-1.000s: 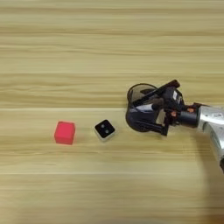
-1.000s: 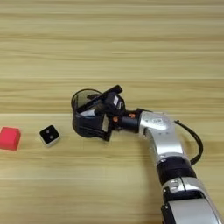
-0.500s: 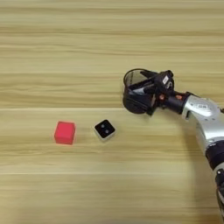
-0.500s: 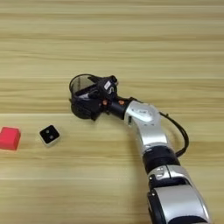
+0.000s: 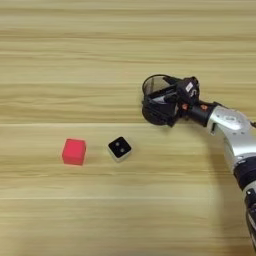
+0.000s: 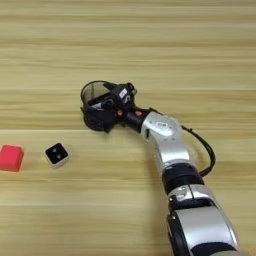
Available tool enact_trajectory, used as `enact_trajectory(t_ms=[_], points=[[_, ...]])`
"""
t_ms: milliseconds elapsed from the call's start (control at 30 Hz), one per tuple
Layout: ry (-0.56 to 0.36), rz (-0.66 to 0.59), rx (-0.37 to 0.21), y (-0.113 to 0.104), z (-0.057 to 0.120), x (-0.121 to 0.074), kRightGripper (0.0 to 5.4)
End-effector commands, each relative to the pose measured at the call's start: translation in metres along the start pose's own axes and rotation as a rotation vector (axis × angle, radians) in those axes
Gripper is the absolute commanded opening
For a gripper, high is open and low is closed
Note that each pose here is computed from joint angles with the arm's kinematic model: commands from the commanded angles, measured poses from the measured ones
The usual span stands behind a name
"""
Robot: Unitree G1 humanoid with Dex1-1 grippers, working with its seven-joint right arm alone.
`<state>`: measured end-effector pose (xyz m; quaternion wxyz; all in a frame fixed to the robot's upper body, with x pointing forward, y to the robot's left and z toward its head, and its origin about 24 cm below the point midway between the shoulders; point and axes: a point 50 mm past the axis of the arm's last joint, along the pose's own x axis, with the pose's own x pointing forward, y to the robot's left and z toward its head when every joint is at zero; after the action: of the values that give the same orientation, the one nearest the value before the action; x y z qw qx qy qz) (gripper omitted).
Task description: Move the objects on the table
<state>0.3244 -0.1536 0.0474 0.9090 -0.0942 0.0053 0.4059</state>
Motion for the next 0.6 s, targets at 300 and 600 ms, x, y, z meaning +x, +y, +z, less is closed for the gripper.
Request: enact_trajectory(t_ms=[300,600], points=[[-0.099,-0.042,-0.093,-0.023,0.037,0.009,5.38],[-0.059,0.009,-0.058,-0.02,0.029,0.005,5.38]])
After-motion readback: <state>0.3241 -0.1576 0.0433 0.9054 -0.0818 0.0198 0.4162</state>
